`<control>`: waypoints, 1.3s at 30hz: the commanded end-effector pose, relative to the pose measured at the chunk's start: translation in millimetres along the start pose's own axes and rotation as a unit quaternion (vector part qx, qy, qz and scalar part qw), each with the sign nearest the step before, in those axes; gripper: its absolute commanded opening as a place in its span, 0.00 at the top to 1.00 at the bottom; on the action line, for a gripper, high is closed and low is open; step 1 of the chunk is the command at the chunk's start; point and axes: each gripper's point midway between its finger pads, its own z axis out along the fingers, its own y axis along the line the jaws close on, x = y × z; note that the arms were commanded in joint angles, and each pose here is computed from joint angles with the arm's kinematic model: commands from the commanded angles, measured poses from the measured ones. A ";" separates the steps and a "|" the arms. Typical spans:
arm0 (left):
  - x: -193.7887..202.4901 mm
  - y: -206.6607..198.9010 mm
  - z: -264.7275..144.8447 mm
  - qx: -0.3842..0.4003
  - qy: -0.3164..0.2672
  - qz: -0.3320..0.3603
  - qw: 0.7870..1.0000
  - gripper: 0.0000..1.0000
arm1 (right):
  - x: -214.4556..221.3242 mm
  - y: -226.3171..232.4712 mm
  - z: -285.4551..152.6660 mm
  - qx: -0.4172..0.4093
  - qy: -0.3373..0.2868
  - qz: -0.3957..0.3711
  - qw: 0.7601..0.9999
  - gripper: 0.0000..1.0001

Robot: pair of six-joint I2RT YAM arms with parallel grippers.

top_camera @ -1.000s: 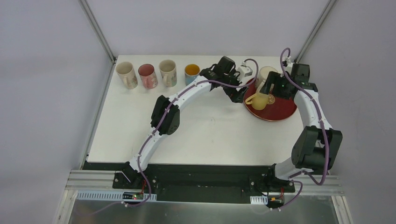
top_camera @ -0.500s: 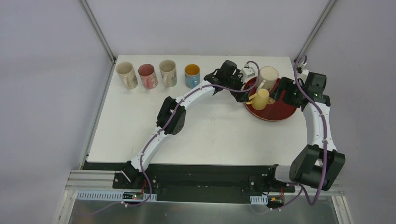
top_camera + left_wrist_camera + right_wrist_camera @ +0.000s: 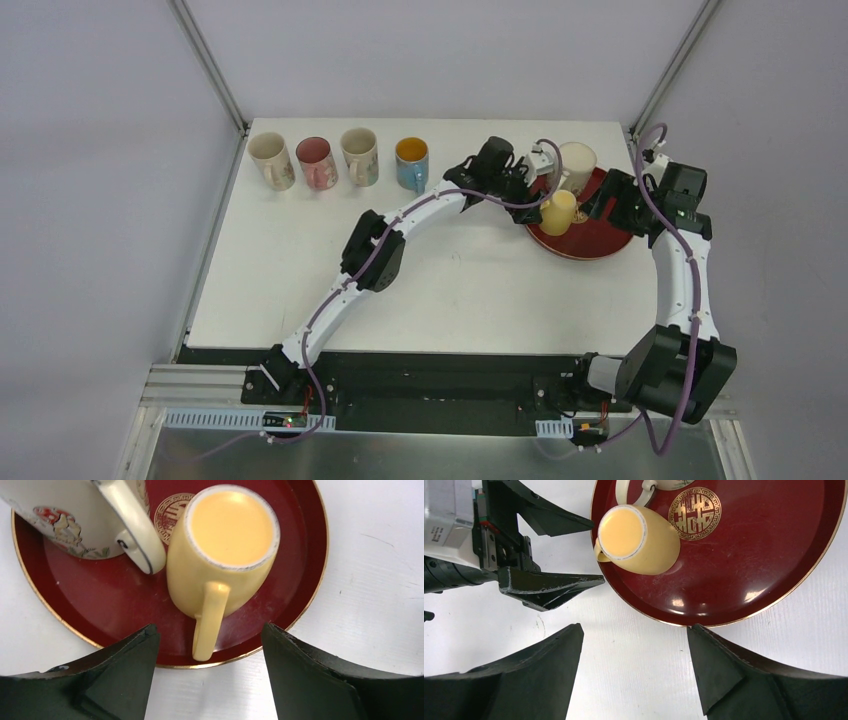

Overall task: Turn the mug right side up
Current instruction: Move the cup to the tray.

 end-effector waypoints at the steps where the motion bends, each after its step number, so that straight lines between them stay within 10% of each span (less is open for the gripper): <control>1: -26.8 -14.3 8.5 0.021 -0.042 0.042 0.998 0.25 | -2.5 2.6 -3.2 -0.014 -0.012 0.012 1.000 0.17; 11: -16.7 -14.4 19.0 0.015 -0.039 0.047 0.998 0.37 | 1.2 1.2 0.2 -0.026 -0.011 0.030 0.999 0.18; 27: -18.2 -20.6 26.3 -0.001 -0.038 0.052 0.998 1.00 | 4.3 1.2 1.9 -0.035 -0.011 0.043 0.998 0.18; 35: -17.6 -19.0 26.3 -0.023 -0.029 0.057 0.998 0.99 | 6.0 -0.8 3.9 -0.032 -0.008 0.044 0.998 0.19; 39: -17.0 -19.5 23.5 -0.027 -0.023 0.053 0.998 0.56 | 10.1 -3.7 4.6 -0.032 0.004 0.018 0.999 0.18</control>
